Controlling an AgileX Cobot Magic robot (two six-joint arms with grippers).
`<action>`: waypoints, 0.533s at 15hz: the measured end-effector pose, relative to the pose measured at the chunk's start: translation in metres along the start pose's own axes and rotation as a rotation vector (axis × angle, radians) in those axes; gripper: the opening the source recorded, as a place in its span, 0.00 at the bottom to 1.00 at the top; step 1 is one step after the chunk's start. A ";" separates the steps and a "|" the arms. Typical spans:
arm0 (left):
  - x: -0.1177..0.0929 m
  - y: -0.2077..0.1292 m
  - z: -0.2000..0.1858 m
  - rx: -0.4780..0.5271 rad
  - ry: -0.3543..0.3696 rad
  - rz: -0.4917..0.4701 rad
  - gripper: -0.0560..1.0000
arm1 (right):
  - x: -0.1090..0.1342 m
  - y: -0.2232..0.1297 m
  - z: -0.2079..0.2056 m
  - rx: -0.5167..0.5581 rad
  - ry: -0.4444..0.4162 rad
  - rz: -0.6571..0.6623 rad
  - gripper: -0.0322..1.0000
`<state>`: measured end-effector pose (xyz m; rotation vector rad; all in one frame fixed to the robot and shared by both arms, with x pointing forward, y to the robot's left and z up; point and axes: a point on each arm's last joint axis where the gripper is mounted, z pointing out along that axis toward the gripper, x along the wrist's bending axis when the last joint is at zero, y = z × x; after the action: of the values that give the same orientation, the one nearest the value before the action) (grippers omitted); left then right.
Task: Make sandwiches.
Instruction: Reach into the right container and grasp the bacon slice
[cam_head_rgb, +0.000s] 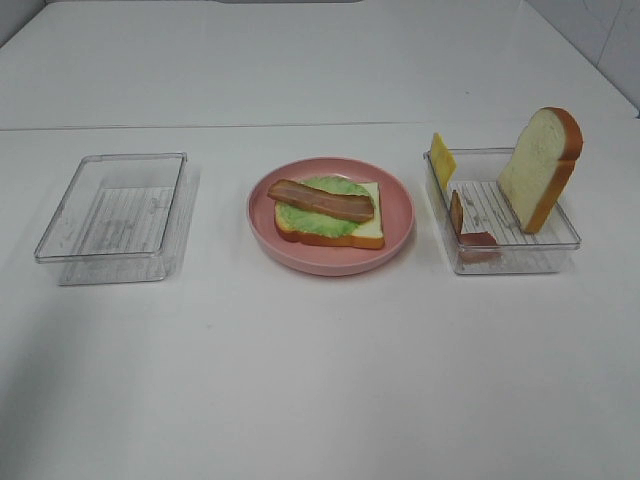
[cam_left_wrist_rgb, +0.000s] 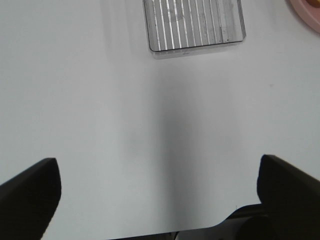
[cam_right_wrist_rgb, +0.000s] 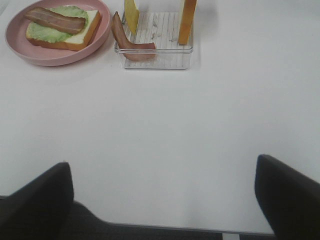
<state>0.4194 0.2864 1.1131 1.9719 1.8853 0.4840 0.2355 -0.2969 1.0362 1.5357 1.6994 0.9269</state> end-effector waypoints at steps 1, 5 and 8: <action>0.001 -0.026 -0.013 -0.071 -0.003 -0.001 0.99 | 0.000 0.000 0.000 0.000 0.000 0.000 0.96; 0.006 -0.119 -0.047 -0.349 -0.013 0.003 0.99 | 0.000 0.000 0.000 0.000 0.000 0.000 0.96; 0.006 -0.163 -0.044 -0.472 -0.030 0.018 0.99 | 0.000 0.000 0.000 0.000 0.000 0.000 0.96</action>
<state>0.2555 0.2999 1.0723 1.6704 1.5558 0.8139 0.2355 -0.2969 1.0362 1.5357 1.6994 0.9269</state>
